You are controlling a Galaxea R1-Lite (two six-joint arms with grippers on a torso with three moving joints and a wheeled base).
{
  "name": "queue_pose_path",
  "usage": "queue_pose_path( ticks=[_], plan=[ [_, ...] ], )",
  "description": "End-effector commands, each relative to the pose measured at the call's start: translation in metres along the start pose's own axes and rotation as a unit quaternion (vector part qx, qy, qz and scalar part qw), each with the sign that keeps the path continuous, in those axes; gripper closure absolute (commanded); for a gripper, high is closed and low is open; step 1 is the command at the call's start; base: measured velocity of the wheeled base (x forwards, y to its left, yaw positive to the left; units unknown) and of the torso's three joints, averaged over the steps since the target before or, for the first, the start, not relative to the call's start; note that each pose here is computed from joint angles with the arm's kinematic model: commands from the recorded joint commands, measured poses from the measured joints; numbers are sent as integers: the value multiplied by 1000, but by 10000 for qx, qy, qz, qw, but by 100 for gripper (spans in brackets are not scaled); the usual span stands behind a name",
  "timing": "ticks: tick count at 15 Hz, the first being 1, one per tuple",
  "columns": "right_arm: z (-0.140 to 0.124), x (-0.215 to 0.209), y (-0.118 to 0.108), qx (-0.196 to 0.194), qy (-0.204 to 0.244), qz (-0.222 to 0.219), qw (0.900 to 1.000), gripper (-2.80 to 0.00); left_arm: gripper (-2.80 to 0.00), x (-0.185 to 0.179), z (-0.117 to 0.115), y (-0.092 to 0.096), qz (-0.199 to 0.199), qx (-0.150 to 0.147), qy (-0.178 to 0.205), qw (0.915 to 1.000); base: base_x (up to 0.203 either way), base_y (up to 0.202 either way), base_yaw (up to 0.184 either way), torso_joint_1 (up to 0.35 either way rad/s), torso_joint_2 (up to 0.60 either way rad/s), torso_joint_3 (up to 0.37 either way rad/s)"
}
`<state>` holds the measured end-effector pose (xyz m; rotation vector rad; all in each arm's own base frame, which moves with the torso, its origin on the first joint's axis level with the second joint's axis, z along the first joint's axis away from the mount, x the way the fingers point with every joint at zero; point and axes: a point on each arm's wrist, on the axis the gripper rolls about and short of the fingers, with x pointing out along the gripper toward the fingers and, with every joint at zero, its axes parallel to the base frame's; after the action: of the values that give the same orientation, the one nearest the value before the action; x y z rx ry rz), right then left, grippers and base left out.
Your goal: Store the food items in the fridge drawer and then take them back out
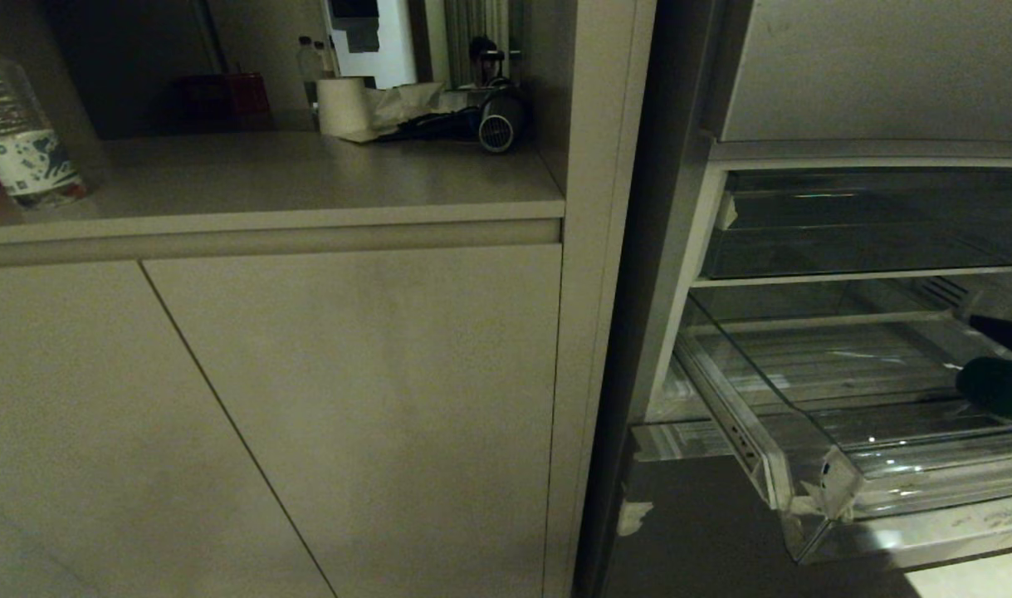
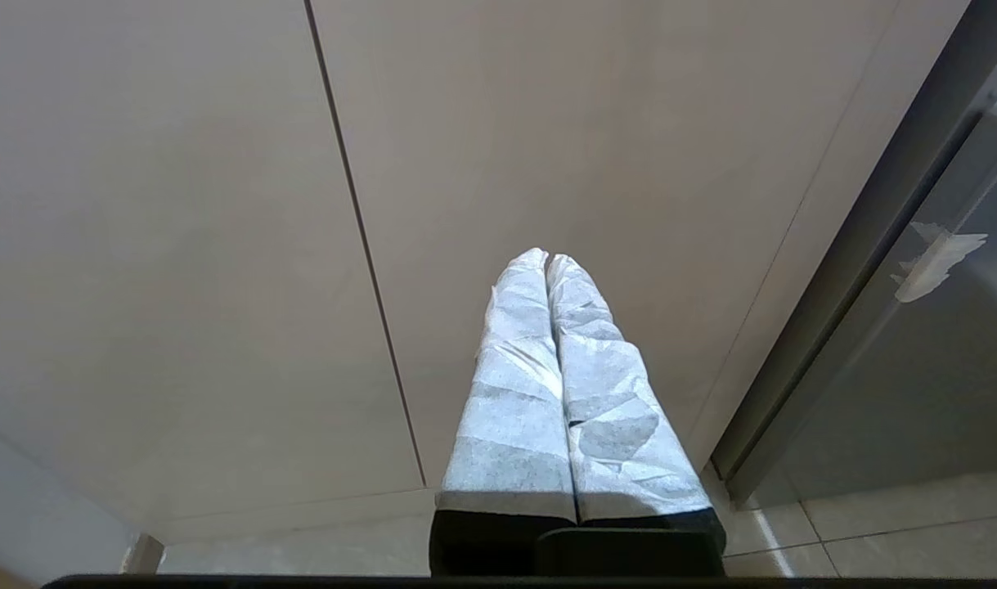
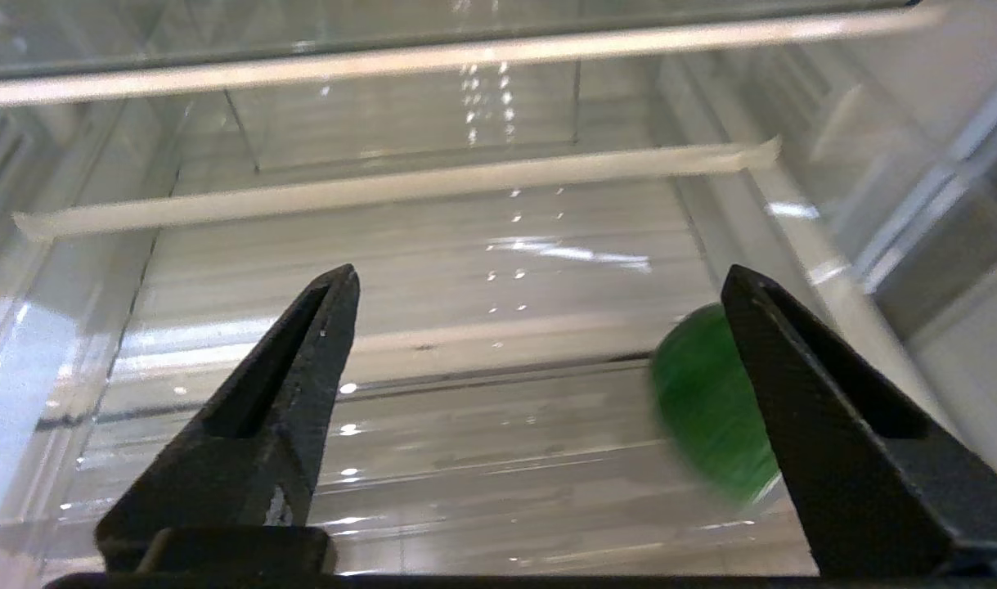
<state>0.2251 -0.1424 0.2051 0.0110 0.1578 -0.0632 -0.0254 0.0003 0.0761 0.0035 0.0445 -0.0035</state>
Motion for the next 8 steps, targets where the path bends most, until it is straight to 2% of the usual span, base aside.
queue_pose_path(
  ticks=[1, 5, 7, 8],
  plan=[
    [17, -20, 9, -169, -334, -164, 9992, 0, 0, 0, 0, 0, 2, -1, 8, 10000, 0, 0, 0, 0, 0, 0],
    [36, -85, 36, -76, -814, -1064, 9910, 0, 0, 0, 0, 0, 2, -1, 8, 10000, 0, 0, 0, 0, 0, 0],
    [24, -128, 52, -44, -870, -1543, 9842, 0, 0, 0, 0, 0, 2, -1, 8, 10000, 0, 0, 0, 0, 0, 0],
    [7, -140, 61, -30, -753, -1668, 9831, 0, 0, 0, 0, 0, 2, -1, 8, 10000, 0, 0, 0, 0, 0, 0]
  ],
)
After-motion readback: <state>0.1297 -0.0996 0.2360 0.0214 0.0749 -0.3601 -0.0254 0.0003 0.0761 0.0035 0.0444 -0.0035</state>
